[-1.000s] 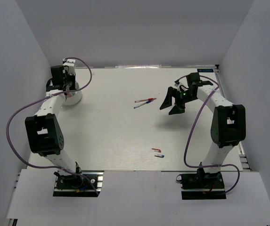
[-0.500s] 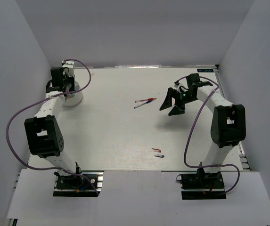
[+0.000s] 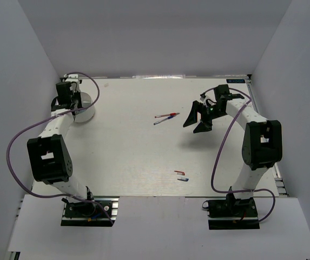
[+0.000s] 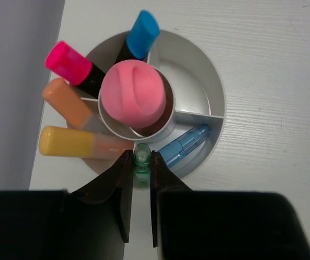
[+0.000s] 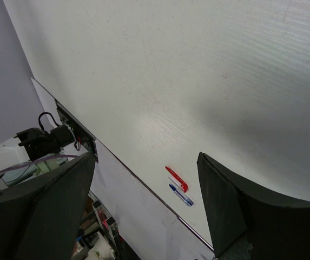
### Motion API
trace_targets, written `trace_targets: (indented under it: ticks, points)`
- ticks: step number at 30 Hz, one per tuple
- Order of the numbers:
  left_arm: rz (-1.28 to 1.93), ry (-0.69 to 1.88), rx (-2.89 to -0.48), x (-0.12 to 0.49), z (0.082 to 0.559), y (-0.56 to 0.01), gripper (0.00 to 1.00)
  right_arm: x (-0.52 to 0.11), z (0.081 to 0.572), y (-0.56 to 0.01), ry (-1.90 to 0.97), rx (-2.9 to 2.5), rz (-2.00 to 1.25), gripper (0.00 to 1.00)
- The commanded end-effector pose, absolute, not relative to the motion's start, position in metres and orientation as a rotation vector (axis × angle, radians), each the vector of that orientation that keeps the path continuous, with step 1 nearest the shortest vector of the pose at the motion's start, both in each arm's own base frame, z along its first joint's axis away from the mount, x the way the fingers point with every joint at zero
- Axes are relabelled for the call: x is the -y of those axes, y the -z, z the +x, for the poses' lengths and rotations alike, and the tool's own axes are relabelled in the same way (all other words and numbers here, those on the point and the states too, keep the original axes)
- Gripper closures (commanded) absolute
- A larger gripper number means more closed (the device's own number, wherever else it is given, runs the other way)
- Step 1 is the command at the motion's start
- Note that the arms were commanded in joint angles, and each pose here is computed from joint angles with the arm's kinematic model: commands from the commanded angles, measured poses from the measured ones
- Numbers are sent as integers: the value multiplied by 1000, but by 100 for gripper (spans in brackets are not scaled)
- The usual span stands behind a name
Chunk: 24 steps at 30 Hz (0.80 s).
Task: Sort the stationery into containers
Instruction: Place the stationery into the container
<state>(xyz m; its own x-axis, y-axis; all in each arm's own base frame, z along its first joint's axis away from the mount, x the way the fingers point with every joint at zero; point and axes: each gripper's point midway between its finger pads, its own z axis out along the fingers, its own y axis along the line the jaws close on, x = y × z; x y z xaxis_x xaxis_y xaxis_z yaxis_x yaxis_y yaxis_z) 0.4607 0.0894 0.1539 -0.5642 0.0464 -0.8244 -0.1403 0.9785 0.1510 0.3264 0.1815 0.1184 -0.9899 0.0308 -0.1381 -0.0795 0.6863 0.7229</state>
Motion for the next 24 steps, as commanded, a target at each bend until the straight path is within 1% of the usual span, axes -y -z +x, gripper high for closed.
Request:
trace_targets:
  ticks: [1, 5, 8, 9, 10, 12, 13, 15, 19, 23, 24]
  points:
    - [-191, -231, -2086, -100, 455, -175, 100, -181, 328, -128, -1208, -2709, -79, 18]
    - [-235, -196, -2073, -103, 452, -176, 100, -180, 327, -127, -1205, -2709, -80, 18]
    - [-279, -177, -2071, -105, 451, -174, 92, -181, 328, -128, -1209, -2704, -81, 18]
    - [-277, -172, -2071, -104, 451, -174, 79, -181, 328, -128, -1211, -2704, -83, 18]
    - [-278, -169, -2064, -104, 451, -177, 73, -181, 328, -128, -1210, -2704, -85, 18]
    - [-275, -156, -2064, -102, 450, -176, 63, -182, 328, -129, -1214, -2701, -91, 17]
    - [-287, -159, -2061, -106, 449, -177, 61, -182, 328, -128, -1216, -2702, -88, 17]
    - [-282, -156, -2056, -105, 450, -180, 59, -181, 329, -129, -1217, -2699, -89, 17]
    - [-273, -157, -2048, -105, 451, -185, 60, -182, 328, -130, -1221, -2693, -107, 17]
    - [-235, -129, -1967, -98, 448, -214, 60, -180, 330, -136, -1188, -2643, -192, 18]
    - [-175, -66, -1930, -86, 451, -227, 60, -179, 330, -138, -1179, -2631, -217, 18]
